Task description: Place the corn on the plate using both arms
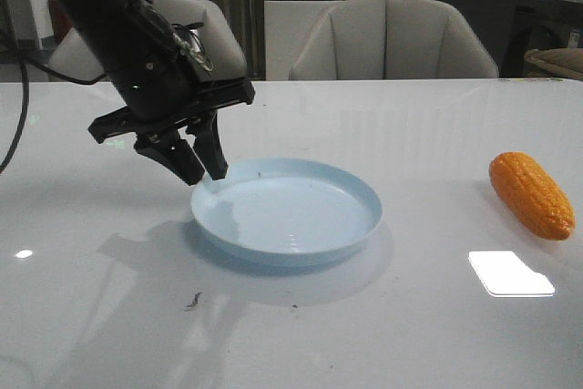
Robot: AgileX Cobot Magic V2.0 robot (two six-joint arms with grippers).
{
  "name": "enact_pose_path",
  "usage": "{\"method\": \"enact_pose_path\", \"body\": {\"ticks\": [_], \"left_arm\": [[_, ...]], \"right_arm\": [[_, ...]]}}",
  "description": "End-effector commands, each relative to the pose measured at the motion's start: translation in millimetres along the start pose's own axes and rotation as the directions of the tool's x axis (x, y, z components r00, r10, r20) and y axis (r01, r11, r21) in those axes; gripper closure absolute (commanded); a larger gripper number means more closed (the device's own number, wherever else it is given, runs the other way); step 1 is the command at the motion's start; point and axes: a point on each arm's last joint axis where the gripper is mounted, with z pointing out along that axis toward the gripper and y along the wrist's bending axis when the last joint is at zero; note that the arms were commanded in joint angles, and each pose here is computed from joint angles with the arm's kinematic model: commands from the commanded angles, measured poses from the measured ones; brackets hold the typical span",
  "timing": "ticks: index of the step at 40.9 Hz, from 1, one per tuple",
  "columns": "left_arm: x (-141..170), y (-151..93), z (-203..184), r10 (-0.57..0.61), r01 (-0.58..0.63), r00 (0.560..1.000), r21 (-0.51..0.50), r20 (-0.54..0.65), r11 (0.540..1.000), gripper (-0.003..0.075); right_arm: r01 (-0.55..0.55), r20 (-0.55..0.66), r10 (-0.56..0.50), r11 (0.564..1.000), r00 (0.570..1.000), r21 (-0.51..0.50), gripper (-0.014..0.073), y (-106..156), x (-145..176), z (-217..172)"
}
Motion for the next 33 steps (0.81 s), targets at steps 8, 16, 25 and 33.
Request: {"method": "enact_pose_path", "body": {"ticks": [8,16,25,33], "left_arm": [[-14.7,-16.3,-32.3,0.022,-0.026,0.994,0.035,0.103,0.999,0.0315],[-34.0,-4.7,-72.5,0.078,-0.075,0.99,-0.033,0.118,0.997,0.0315],[-46.5,8.2,-176.6,0.174,-0.118,0.933,-0.188,0.316,0.975,0.0315],[-16.4,6.5,-266.5,0.248,-0.114,0.855,-0.302,0.456,0.946,0.0315]], "right_arm": [[0.01,0.1,-0.009,1.0,0.995,-0.008,0.0095,2.5,-16.9,-5.3],[0.01,0.099,-0.009,1.0,0.995,-0.008,0.0095,2.5,-16.8,-5.3],[0.01,0.099,-0.009,1.0,0.995,-0.008,0.0095,2.5,-16.8,-5.3],[0.01,0.097,-0.009,1.0,0.995,-0.008,0.0095,2.5,-16.6,-5.3]]}}
